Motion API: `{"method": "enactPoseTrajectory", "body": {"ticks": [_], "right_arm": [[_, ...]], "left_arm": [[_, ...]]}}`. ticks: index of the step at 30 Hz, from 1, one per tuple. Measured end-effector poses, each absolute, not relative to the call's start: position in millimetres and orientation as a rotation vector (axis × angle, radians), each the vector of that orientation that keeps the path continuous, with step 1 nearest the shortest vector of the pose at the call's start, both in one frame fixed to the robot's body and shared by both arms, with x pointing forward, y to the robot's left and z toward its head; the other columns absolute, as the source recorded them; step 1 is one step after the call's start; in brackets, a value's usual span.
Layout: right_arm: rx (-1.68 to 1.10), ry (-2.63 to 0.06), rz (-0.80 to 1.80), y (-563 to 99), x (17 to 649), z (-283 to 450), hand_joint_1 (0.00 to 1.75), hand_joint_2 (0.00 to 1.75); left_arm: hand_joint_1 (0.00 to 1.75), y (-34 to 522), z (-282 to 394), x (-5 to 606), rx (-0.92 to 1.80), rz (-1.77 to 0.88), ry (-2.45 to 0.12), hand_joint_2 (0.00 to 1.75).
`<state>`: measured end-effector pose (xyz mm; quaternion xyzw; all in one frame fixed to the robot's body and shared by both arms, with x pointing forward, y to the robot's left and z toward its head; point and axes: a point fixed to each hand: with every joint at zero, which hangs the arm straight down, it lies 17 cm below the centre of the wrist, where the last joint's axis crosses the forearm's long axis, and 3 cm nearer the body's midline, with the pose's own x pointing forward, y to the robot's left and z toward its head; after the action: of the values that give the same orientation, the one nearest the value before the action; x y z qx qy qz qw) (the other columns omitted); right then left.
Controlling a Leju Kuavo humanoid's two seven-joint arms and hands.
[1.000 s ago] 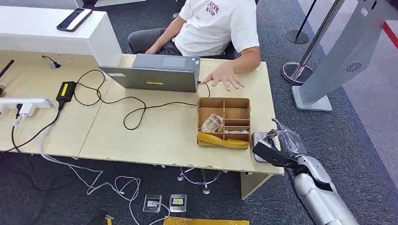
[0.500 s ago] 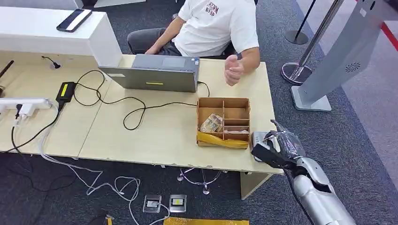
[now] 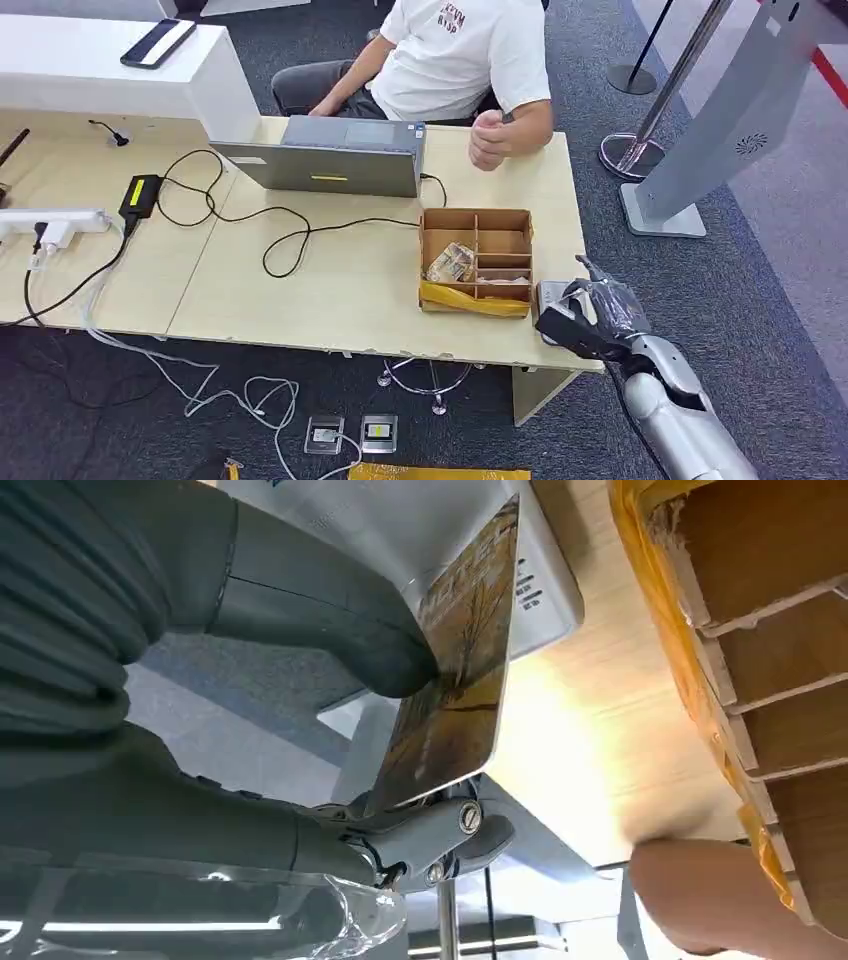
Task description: Pass the card to the sensor for recognition and then transmit it.
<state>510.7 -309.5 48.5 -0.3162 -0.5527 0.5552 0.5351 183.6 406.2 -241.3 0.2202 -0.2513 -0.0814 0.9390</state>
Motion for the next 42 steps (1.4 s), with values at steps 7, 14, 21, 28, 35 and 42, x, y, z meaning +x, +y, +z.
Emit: {"method": "enactPoseTrajectory", "body": {"ticks": [7,14,21,28,35,42], "right_arm": [[-0.751,-1.312,1.319,-310,511,46,1.75,1.75],[-0.818,-1.327,1.345,-316,529,69,1.75,1.75],[-0.906,-1.389,1.358,-321,563,128,1.75,1.75],[-0.947,-1.413,1.372,-320,570,145,1.75,1.75],[-1.083,-1.545,1.356,-318,611,250,1.75,1.75],[-1.164,-1.655,1.356,-304,630,320,1.75,1.75]], "left_arm": [[0.00,406,-241,184,0.450,-0.167,-0.513,0.00],[0.00,406,-241,184,0.449,-0.169,-0.515,0.00],[0.00,406,-241,184,0.449,-0.170,-0.519,0.00],[0.00,406,-241,185,0.451,-0.173,-0.522,0.00],[0.00,405,-240,186,0.453,-0.180,-0.528,0.00],[0.00,405,-240,187,0.450,-0.186,-0.530,0.00]]}}
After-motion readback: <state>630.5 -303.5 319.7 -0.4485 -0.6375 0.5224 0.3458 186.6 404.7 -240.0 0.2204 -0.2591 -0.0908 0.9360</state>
